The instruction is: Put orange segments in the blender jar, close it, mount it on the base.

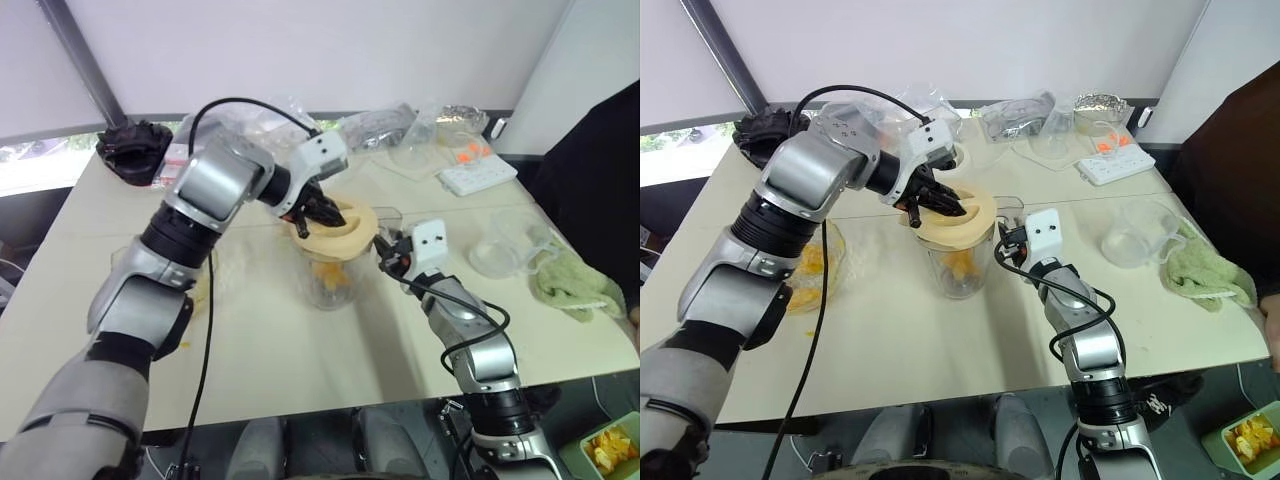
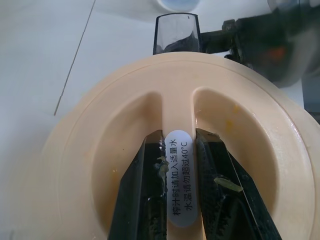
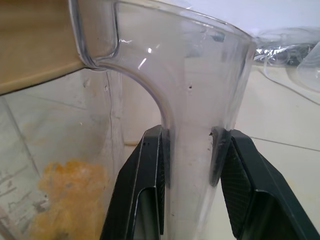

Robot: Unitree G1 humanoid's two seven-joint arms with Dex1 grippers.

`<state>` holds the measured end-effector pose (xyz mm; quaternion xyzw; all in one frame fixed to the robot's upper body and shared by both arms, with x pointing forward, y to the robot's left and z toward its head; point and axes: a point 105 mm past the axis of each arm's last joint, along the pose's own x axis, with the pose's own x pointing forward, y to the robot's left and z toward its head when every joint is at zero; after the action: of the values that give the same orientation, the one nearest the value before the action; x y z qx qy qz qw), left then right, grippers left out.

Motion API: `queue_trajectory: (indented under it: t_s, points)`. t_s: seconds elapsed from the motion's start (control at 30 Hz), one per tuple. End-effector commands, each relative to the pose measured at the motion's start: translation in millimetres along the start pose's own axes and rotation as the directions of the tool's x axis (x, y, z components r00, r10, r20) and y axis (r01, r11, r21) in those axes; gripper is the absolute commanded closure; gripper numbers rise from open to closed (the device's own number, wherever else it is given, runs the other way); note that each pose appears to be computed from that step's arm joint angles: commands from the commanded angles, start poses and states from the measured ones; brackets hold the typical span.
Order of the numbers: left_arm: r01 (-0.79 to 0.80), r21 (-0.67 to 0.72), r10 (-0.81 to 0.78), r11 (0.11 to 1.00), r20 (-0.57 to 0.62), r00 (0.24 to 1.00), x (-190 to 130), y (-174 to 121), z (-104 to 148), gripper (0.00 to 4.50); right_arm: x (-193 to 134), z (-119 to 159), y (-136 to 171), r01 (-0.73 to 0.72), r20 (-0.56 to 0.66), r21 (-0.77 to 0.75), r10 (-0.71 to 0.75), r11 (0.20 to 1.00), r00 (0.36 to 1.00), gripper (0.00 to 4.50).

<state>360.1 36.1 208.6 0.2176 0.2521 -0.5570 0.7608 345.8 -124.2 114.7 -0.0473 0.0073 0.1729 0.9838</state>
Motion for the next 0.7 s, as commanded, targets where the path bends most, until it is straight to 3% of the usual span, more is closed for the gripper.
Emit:
queue_trajectory:
  t_s: [0.03,0.27,0.3,0.43,0.5,0.7]
  points:
    - [-0.310,-0.174,0.264,0.935,-0.248,0.932,-5.2,45.2,-71.6,4.26,-3.2,32.8,0.5,-0.011,0.136,-0.069,0.020,0.998,0.990,3.56]
    - [-0.326,-0.151,0.299,0.933,-0.179,0.937,-10.6,53.6,-62.5,4.26,-1.1,32.4,2.3,-0.021,0.137,-0.073,0.030,0.997,0.990,3.56]
    - [-0.320,-0.142,0.296,0.937,-0.164,0.941,-11.4,53.4,-60.0,3.21,-0.9,32.1,2.4,-0.022,0.136,-0.073,0.032,0.997,0.990,3.56]
    - [-0.324,-0.069,0.322,0.943,-0.041,0.946,-14.9,57.2,-40.0,1.31,-0.8,30.7,2.4,-0.025,0.134,-0.074,0.035,0.997,0.990,3.56]
    - [-0.296,-0.081,0.301,0.952,0.049,0.952,-19.2,56.4,-23.4,0.08,-1.0,29.0,2.6,-0.027,0.131,-0.073,0.037,0.997,0.991,3.56]
    - [-0.209,-0.122,0.234,0.970,0.254,0.939,-35.3,50.5,11.8,0.02,-2.3,23.3,3.5,-0.030,0.118,-0.065,0.038,0.997,0.992,3.56]
